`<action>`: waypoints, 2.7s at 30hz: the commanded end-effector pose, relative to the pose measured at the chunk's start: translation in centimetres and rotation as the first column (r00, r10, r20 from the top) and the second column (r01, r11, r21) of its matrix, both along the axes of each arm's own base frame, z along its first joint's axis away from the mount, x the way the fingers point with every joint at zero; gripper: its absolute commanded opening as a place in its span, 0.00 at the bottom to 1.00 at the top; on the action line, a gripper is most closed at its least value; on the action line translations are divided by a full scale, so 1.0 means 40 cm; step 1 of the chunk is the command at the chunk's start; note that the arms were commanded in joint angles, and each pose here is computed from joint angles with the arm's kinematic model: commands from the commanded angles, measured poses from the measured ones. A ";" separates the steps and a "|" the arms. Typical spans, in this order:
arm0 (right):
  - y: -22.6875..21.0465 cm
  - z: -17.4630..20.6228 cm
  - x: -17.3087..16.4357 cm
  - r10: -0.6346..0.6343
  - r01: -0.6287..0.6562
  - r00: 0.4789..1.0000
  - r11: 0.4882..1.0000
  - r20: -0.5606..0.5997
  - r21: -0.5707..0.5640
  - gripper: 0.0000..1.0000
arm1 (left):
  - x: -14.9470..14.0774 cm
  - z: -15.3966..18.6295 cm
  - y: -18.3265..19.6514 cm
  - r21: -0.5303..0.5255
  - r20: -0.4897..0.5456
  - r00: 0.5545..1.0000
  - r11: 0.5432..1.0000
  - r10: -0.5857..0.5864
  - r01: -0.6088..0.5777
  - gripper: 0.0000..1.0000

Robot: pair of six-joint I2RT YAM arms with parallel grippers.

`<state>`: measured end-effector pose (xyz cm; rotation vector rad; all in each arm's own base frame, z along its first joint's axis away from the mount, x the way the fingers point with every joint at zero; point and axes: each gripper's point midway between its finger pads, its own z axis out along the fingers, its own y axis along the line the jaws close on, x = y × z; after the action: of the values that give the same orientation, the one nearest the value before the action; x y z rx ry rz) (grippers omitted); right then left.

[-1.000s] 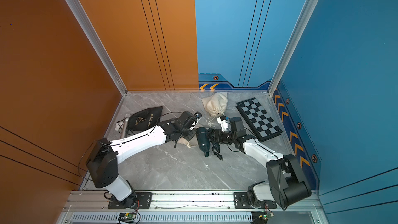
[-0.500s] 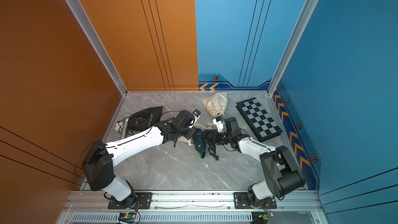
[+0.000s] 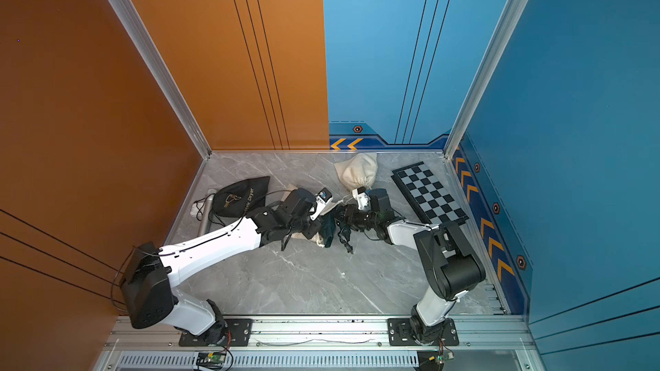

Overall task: Pack away hair dryers
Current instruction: Place the hair dryer in the drawstring bag.

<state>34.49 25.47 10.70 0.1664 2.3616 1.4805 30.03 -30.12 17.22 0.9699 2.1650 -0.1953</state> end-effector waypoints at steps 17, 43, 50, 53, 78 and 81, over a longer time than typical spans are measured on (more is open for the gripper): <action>0.023 0.095 0.053 -0.032 0.028 0.999 0.964 0.010 0.263 0.21 | -0.039 -0.074 -0.009 0.061 -0.067 0.991 0.991 -0.113 0.117 0.00; 0.096 0.007 -0.013 -0.005 0.005 0.996 1.000 0.086 0.004 0.32 | 0.018 0.053 -0.023 -0.181 -0.051 0.999 0.983 -0.013 0.004 0.00; 0.074 -0.001 0.010 -0.041 0.039 0.998 0.998 0.056 0.052 0.57 | 0.020 0.003 -0.011 -0.160 -0.096 0.995 0.987 0.012 -0.027 0.00; 0.065 -0.011 0.011 -0.061 0.059 0.997 0.997 0.036 0.057 0.66 | 0.023 -0.017 -0.010 -0.156 -0.115 0.993 0.987 0.025 -0.043 0.00; -0.054 -0.079 -0.136 -0.185 0.180 0.982 0.974 -0.025 -0.137 0.63 | 0.069 -0.039 -0.024 -0.177 -0.121 0.987 0.977 0.101 -0.122 0.00; -0.045 -0.076 -0.165 -0.176 0.171 0.984 0.976 -0.026 -0.132 0.62 | 0.070 -0.039 -0.022 -0.177 -0.120 0.987 0.976 0.106 -0.127 0.00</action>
<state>28.62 23.72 7.58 0.3395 2.3980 1.2628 31.92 -31.00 14.96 0.7859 2.2706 -0.3997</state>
